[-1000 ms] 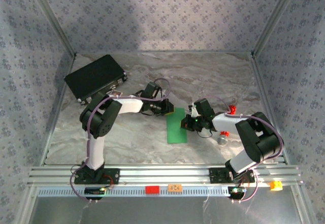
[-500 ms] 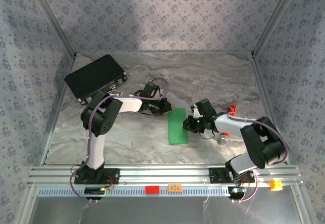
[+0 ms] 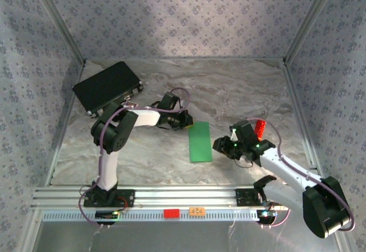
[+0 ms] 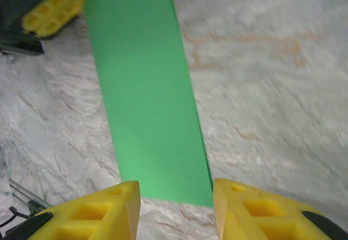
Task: Fold a paper plane with a square sheet of paper (pick it up from the middle)
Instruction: First fold the square sheet of paper in half at the center of the table.
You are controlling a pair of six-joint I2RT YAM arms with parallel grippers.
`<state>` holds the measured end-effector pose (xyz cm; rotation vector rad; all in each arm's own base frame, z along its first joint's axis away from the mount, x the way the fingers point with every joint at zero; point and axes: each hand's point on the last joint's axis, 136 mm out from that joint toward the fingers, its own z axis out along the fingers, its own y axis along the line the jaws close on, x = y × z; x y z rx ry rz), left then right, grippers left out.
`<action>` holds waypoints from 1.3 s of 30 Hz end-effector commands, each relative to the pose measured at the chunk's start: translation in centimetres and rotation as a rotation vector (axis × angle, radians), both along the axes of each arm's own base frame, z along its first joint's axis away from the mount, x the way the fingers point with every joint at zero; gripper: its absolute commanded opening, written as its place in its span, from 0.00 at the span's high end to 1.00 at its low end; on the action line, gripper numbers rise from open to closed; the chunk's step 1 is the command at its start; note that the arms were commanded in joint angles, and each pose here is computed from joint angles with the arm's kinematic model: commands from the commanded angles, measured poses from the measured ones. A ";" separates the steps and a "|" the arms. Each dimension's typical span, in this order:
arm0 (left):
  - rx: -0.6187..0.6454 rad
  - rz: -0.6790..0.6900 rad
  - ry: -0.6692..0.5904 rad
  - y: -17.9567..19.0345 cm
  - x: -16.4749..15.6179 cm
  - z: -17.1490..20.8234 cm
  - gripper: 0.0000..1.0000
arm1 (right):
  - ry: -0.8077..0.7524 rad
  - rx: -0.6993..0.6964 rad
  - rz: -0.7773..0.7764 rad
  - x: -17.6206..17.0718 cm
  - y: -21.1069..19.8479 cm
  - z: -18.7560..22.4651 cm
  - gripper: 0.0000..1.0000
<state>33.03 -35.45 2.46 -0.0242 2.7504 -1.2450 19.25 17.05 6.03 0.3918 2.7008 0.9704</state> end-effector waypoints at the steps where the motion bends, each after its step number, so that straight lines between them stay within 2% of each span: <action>1: 0.092 -0.005 0.076 1.3 -1.6 -3.0 0.91 | 0.077 0.066 -0.014 -1.7 0.8 0.0 0.58; 7: 0.097 -0.010 0.082 1.3 -1.7 -3.1 0.91 | 0.146 0.065 0.016 -3.1 1.5 -0.9 0.58; 19: 0.098 -0.021 0.082 1.3 -1.7 -3.0 0.91 | 0.234 0.031 0.036 -3.7 2.2 -3.6 0.60; 29: 0.089 -0.025 0.086 1.0 -1.9 -3.3 0.91 | 0.199 0.054 0.041 -3.0 2.8 -3.7 0.62; 39: 0.085 -0.027 0.091 1.0 -2.0 -3.3 0.91 | 0.124 0.095 0.051 -1.7 3.5 -1.9 0.64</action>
